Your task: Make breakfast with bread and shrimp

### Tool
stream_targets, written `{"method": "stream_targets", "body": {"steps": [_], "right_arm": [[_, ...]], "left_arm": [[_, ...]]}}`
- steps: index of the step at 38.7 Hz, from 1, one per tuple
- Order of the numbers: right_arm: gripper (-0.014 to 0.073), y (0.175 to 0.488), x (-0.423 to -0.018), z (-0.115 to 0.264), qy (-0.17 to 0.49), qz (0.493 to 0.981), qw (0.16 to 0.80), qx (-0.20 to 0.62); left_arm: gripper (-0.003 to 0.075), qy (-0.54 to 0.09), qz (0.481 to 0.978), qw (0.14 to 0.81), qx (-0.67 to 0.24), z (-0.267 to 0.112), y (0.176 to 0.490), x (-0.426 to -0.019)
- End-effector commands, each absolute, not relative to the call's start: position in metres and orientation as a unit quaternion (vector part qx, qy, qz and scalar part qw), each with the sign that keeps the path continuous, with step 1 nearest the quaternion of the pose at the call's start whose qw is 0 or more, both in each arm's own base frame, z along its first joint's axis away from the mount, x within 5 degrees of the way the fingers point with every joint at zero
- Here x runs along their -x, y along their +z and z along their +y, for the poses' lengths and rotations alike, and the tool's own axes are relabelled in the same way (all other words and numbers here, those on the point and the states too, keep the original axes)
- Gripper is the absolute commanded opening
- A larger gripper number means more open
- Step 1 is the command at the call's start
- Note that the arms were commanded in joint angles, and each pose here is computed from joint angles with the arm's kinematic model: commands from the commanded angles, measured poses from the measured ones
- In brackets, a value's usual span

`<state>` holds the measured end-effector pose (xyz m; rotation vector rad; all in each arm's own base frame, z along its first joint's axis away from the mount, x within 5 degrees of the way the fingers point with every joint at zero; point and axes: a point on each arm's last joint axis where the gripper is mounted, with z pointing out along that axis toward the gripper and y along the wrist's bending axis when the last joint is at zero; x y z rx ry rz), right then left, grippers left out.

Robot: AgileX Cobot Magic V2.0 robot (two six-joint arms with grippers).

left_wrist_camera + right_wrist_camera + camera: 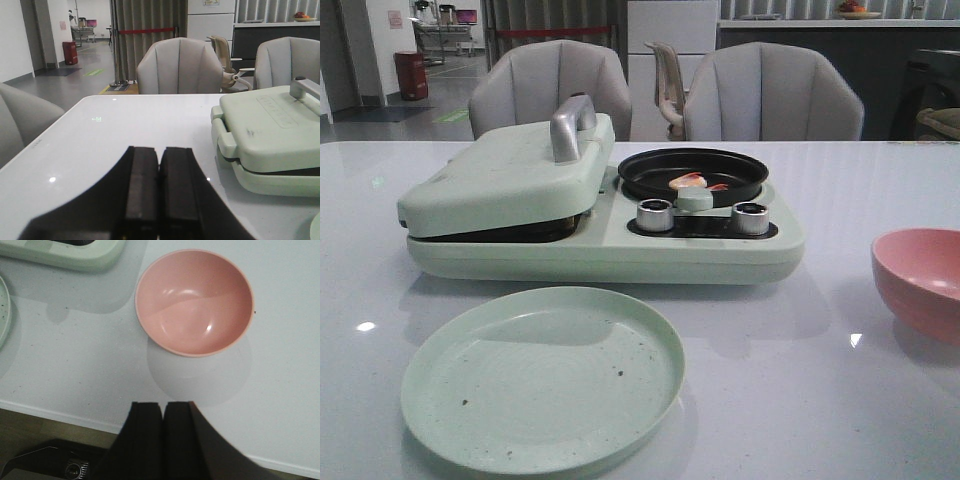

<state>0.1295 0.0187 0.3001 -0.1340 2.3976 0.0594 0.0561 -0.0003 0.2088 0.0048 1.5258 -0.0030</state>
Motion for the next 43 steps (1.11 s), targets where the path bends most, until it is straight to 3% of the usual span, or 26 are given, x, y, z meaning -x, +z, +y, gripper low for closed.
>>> {"method": "stream_targets", "body": {"steps": [1, 43], "right_arm": [[0.0034, 0.3121, -0.1331, 0.0180, 0.020, 0.915, 0.400, 0.053], [0.0034, 0.3121, -0.1331, 0.0180, 0.020, 0.915, 0.400, 0.053]], "left_arm": [[0.0101, -0.004, 0.649, 0.761, 0.000, -0.0003, 0.2167, -0.0537], [0.0101, -0.022, 0.649, 0.761, -0.014, -0.0027, 0.2167, -0.0536]]}}
